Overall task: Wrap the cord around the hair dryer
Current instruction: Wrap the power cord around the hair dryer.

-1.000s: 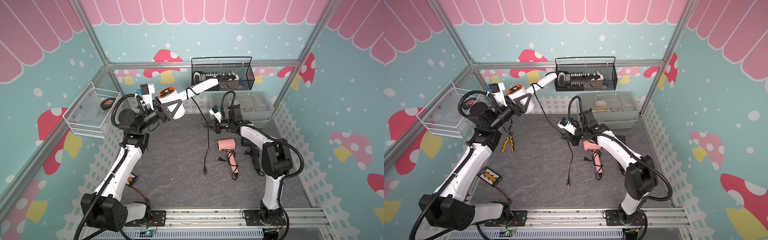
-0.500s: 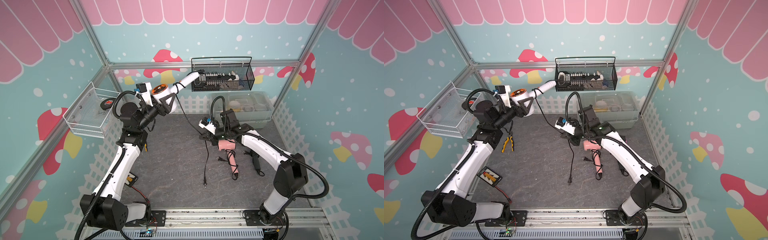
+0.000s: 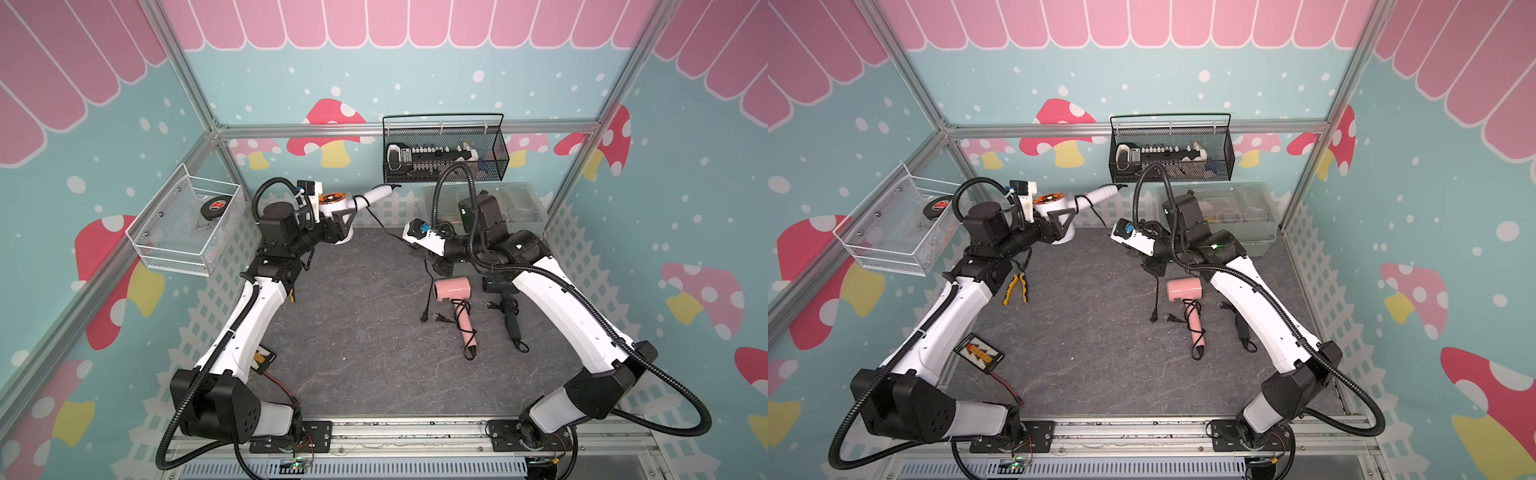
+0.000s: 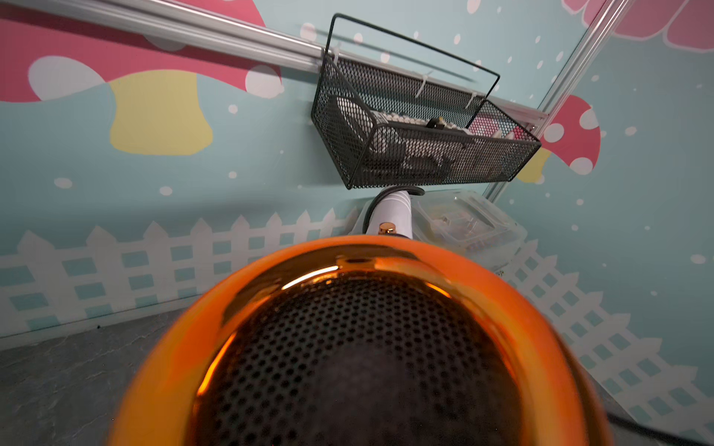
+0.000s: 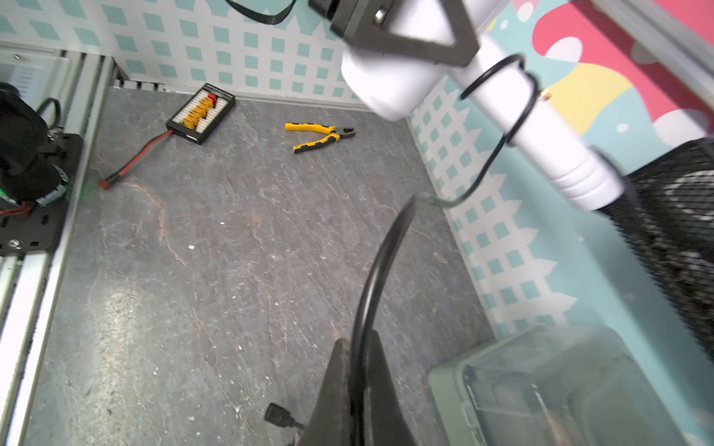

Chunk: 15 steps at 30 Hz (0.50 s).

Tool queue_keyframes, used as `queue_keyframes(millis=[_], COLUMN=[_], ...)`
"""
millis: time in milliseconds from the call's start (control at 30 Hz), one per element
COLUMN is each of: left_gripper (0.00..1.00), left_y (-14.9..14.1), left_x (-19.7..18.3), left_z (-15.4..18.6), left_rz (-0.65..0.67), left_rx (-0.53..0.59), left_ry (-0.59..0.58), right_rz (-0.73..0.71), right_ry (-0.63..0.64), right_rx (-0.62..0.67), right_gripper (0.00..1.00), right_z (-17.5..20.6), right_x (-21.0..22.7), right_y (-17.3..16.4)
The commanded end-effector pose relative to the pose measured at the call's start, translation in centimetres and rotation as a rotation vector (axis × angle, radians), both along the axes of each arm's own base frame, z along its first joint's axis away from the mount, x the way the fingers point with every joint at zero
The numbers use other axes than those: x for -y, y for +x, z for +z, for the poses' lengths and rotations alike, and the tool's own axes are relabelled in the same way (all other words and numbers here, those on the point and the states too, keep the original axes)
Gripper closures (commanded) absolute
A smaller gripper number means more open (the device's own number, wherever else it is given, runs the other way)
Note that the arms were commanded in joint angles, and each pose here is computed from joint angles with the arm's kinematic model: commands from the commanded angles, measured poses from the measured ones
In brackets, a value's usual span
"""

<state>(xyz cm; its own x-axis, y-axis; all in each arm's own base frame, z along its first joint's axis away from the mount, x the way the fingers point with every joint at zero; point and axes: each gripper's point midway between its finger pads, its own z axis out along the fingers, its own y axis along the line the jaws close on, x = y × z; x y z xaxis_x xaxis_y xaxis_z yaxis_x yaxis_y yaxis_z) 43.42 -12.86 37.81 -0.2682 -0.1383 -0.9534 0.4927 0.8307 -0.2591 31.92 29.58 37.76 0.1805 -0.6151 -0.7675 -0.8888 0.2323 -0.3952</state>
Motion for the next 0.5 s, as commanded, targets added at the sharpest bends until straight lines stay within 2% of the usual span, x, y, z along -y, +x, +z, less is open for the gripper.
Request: queue_keyframes(millis=[0,300,467], left_gripper=[1.0,1.0,1.0], left_y=[-1.8,-5.9,-9.4], left_x=[2.0,6.8,8.9], left_z=[1.1,-2.9,-3.4], left_rz=[-0.086,-0.279,-0.435], left_rx=[0.042,-0.068,-0.083], left_ry=[0.071,0.205,0.196], right_rz=[-0.025,-0.11,-0.155], right_ry=[-0.101,-0.225,-0.261], right_rx=[0.094,0.243,0.295], right_gripper=[1.0,1.0,1.0], right_z=[1.1,4.2,5.1], right_x=[1.2,2.2,3.2], right_y=[1.0,5.3,7.7])
